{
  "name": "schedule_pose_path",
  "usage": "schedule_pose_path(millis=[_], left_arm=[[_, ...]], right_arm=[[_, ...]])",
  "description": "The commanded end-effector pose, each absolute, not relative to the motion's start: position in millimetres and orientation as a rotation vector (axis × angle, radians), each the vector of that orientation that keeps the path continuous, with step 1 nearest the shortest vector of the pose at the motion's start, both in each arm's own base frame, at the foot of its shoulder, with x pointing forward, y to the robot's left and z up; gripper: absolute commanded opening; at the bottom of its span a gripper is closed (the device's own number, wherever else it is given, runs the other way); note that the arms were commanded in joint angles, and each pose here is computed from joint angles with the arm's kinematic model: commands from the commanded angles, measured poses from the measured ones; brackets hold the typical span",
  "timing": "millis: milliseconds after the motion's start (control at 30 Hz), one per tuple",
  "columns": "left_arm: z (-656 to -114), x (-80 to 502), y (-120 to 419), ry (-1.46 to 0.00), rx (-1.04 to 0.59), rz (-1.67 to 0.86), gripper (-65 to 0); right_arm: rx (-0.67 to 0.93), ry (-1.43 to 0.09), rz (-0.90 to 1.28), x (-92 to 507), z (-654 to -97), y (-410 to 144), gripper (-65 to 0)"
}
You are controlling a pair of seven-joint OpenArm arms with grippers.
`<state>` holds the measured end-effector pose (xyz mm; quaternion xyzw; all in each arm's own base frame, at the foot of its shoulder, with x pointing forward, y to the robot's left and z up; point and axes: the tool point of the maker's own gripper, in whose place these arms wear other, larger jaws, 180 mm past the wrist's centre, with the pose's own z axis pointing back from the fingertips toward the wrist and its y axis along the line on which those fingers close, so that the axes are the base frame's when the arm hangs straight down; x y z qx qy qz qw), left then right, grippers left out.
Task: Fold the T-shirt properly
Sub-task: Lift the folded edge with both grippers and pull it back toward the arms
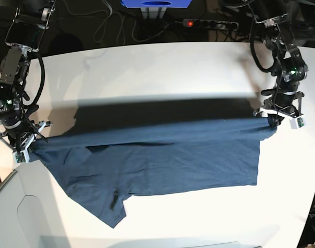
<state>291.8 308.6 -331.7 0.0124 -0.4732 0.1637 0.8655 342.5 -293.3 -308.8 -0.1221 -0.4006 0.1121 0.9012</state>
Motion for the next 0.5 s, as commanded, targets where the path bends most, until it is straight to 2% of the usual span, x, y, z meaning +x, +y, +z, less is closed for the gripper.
schedule_pose_path(millis=[0,333,400,467], left_arm=[[-320,294,317,-1.021,0.055,0.34,-65.0],[-330,284,315,-0.983,0.056,0.336,-65.0],[-323,287,317,-1.002,0.061,0.331,-65.0],[-292,298,322,-1.081,0.088,0.296,-65.0]], right_arm=[[-0.286,-0.851,0.232,345,-297,-302,-64.9],[-0.281,-0.787,0.242,324,-318,-302,-64.9],[-0.297,-0.828,0.256,328,-303,-298,-64.9],[-0.332,-0.902,0.254,331,-275,-299,-64.9]])
